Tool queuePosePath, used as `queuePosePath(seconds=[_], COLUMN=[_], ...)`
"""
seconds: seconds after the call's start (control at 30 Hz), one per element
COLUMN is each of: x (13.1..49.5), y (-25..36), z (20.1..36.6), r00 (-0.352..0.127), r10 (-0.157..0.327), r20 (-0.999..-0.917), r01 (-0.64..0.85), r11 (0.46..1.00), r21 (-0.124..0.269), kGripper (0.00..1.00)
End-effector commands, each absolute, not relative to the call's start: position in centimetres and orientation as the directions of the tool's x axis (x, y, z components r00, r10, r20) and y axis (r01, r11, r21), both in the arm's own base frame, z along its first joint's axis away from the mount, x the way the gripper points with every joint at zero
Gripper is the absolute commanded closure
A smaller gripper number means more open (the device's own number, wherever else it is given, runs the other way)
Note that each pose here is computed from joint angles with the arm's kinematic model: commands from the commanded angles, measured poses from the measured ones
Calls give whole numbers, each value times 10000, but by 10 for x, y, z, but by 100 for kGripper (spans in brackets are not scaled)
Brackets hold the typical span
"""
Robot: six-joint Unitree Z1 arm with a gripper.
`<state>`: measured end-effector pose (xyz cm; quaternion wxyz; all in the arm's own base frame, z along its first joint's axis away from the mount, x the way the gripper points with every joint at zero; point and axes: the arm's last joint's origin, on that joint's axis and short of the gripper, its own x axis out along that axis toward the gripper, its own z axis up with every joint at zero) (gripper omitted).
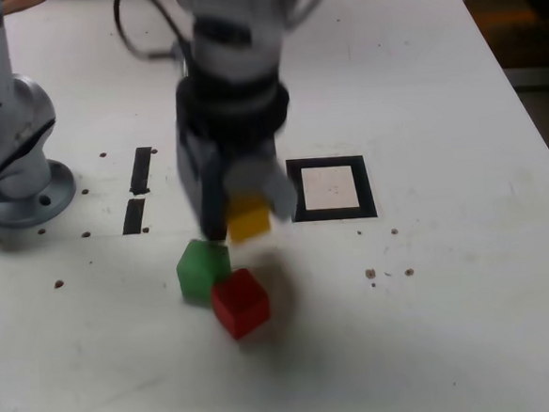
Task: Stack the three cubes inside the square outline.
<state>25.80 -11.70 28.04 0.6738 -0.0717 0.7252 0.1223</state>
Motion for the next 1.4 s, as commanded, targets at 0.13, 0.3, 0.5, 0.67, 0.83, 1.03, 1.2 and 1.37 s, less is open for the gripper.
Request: queuePosePath(seconds=[0.13,0.3,0.5,0.67,0.83,1.03,1.2,1.37], x=[232,223,238,257,267,277,282,284], y=[-68,-38,-23,-18,-13,-13,-14,-16], z=[303,298,279,257,239,224,219,220], r00=[-112,-392,-948,-1284,-1631,-1722,-1760,-1769], r10=[1458,2048,2350,2337,2166,1861,1710,1421], r20=[-9892,-9780,-9674,-9638,-9625,-9673,-9694,-9739], r01=[-1434,-817,-516,-368,-288,-286,-236,-98], r11=[9789,9748,9693,9701,9741,9806,9838,9892], r21=[1459,2074,2406,2401,2241,1938,1778,1462], kGripper=[93,93,92,92,90,86,68,24])
